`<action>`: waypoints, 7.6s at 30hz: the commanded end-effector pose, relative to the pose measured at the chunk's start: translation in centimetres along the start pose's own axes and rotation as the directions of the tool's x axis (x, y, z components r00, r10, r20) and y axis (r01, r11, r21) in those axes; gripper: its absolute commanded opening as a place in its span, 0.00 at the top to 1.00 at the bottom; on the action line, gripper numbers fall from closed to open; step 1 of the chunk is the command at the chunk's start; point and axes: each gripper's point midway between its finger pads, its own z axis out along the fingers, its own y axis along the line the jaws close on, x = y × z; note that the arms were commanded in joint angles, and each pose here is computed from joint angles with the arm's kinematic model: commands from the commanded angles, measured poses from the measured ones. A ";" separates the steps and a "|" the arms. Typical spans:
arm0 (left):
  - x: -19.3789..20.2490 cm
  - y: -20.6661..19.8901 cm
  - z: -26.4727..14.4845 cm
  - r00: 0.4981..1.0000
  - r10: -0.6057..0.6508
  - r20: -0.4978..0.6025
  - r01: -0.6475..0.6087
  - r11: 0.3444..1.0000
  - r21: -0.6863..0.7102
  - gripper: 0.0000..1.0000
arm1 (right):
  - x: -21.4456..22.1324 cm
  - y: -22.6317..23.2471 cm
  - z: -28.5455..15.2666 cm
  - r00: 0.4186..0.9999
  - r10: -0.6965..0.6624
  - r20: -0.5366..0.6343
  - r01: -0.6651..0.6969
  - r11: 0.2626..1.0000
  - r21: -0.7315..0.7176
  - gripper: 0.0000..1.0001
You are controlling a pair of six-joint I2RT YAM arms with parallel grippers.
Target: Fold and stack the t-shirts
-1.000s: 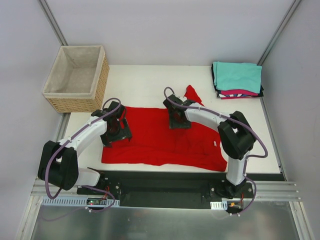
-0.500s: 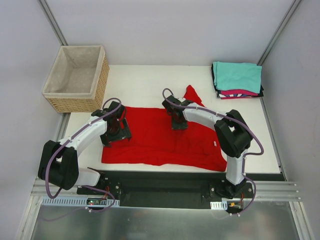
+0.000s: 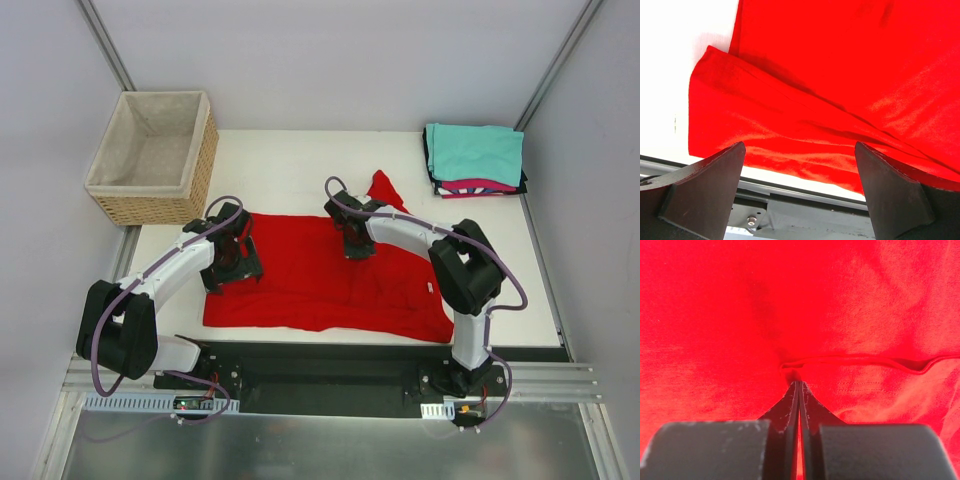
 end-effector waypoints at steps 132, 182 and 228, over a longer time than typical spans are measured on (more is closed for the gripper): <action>-0.9 -0.2 -0.8 0.998 0.051 0.036 -0.051 0.999 -0.002 0.05 | -7.6 -10.5 -0.9 0.974 0.175 0.141 -0.189 0.977 0.093 0.99; -8.0 -1.6 -2.0 0.986 0.064 0.153 -0.055 0.997 -0.062 0.01 | -17.9 -11.9 -7.1 0.920 0.214 0.327 -0.216 0.976 -0.031 0.36; -11.0 -2.6 2.4 1.000 -0.005 -0.029 0.001 0.992 -0.128 0.13 | -1.9 -12.2 -0.8 0.981 0.183 -0.066 -0.177 0.980 0.090 0.42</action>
